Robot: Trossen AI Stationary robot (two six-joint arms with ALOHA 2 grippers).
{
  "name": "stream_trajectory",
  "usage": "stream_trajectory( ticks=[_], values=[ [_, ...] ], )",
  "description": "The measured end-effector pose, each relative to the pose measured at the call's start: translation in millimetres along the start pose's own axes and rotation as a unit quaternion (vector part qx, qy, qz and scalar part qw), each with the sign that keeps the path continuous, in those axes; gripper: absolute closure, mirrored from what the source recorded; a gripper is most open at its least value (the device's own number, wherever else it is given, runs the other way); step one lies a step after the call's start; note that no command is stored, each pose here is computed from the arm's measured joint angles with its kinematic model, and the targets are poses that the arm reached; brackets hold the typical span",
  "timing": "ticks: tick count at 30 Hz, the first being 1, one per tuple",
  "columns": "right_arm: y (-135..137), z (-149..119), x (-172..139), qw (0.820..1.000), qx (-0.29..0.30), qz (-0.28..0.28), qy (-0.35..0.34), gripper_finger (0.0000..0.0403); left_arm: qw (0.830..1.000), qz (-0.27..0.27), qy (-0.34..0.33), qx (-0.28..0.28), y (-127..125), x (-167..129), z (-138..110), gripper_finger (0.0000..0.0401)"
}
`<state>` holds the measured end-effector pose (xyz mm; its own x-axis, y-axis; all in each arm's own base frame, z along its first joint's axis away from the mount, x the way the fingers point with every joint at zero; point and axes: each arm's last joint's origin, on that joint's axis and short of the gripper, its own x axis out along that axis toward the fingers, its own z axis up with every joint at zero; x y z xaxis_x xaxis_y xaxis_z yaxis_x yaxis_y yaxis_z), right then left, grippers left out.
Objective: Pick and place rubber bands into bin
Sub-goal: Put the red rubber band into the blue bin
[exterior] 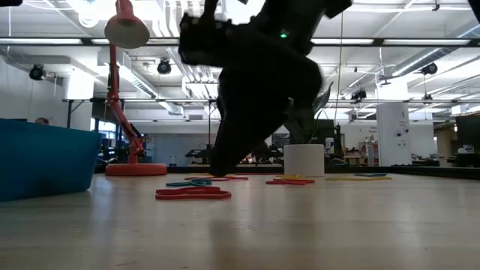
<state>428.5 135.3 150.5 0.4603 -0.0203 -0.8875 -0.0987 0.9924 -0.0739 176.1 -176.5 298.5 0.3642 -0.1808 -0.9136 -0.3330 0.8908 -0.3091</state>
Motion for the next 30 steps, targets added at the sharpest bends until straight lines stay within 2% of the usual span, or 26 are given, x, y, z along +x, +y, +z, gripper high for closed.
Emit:
stream_trajectory(
  ticks=[3, 6, 10, 15, 21, 30],
  values=[
    [-18, 3, 3, 0.997, 0.073, 0.016, 0.004, 0.0178, 1.0, -0.003, -0.011, 0.006, -1, 1, 1, 0.0235],
    [-37, 7, 6, 0.995, 0.102, 0.011, -0.005, 0.0179, 1.0, 0.009, -0.02, 0.017, 1, 2, 1, 0.0235],
    [-51, 7, 10, 0.994, 0.104, 0.037, 0.001, 0.0179, 0.999, 0.012, -0.027, 0.03, 1, 2, 1, 0.0235],
    [-43, 7, 10, 0.995, 0.078, 0.054, 0.001, 0.0179, 0.999, 0.013, -0.026, 0.03, 1, 2, 1, 0.0235],
    [-29, 2, 20, 0.999, 0.028, 0.022, 0.002, 0.0179, 0.999, 0.016, -0.028, 0.043, 2, 2, 1, 0.0235],
    [-33, -1, 34, 0.997, 0.072, 0.016, 0.015, 0.0181, 0.998, 0.022, -0.03, 0.043, 3, 5, 1, 0.0235]
  ],
)
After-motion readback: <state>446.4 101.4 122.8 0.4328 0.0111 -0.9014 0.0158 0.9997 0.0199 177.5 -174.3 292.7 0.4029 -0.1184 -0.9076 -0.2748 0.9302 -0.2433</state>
